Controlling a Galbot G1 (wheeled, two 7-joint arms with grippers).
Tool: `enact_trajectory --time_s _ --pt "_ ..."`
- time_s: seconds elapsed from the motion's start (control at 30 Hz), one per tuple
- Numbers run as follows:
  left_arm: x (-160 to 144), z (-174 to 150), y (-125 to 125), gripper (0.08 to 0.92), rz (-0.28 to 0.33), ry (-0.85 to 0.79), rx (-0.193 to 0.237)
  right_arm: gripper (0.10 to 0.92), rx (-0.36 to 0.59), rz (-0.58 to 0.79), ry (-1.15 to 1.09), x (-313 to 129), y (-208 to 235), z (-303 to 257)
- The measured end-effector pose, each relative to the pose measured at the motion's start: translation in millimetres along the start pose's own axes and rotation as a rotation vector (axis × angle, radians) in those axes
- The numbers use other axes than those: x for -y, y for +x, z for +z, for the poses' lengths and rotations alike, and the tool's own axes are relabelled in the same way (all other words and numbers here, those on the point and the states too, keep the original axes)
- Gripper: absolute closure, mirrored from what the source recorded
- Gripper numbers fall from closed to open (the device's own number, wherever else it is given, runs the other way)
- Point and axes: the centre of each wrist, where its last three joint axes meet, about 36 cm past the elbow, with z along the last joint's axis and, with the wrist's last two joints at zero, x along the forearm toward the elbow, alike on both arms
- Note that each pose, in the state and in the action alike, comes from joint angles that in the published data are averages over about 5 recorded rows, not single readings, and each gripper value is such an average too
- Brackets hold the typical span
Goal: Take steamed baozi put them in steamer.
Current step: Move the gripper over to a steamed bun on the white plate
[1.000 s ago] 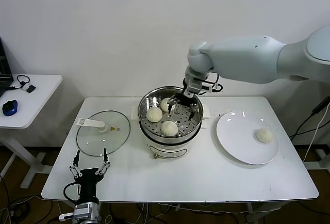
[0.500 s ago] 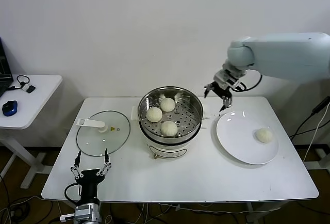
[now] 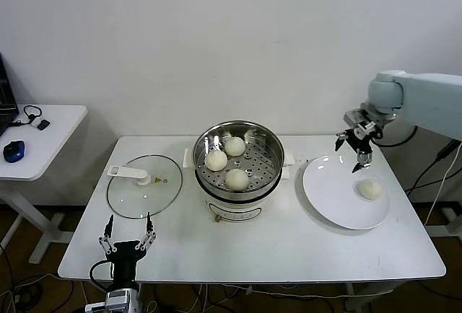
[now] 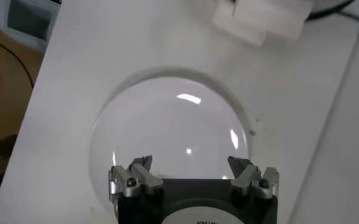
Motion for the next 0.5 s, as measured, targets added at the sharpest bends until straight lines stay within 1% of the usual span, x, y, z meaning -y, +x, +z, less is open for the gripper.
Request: enact_trajectory --time_s 0.5 --pt "-2 10 6 0.177 0.0 -0.024 -0.023 0.2 -0.031 -0.033 -0.112 -21 -69 69"
